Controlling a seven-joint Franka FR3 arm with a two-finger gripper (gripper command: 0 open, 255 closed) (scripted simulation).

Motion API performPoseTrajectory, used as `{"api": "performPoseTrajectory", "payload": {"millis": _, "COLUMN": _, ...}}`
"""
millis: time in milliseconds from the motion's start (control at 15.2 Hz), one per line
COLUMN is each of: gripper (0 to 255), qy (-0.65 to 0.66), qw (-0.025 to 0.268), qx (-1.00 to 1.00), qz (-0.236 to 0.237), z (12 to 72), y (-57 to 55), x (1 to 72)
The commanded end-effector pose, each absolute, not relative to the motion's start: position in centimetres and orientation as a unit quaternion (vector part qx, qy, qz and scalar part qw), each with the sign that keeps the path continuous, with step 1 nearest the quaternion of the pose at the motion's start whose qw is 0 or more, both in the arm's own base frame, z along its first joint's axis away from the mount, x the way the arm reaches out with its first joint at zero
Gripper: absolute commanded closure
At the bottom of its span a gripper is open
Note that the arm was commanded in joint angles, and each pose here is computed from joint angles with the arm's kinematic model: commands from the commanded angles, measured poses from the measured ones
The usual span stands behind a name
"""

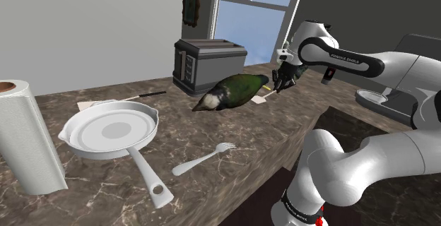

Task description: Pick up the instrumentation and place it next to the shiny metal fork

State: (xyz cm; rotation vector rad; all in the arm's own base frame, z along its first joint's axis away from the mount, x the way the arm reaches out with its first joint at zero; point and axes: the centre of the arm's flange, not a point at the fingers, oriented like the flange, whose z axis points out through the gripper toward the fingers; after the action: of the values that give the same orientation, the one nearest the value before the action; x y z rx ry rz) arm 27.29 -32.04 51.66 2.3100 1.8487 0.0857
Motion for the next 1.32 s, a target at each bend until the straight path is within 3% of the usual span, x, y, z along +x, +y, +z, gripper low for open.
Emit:
{"api": "performPoseTrajectory", "payload": {"millis": 0, "gripper": 255, "qy": 0.622, "qw": 0.091, "qx": 0.777, "qz": 0.029, "z": 51.7, "y": -32.0, "x": 27.3}}
{"api": "performPoseTrajectory", "payload": {"millis": 330, "gripper": 255, "qy": 0.622, "qw": 0.091, "qx": 0.777, "qz": 0.029, "z": 51.7, "y": -32.0, "x": 27.3}}
{"api": "performPoseTrajectory", "payload": {"millis": 1254, "gripper": 255, "qy": 0.622, "qw": 0.091, "qx": 0.777, "qz": 0.029, "z": 59.1, "y": -32.0, "x": 27.3}}
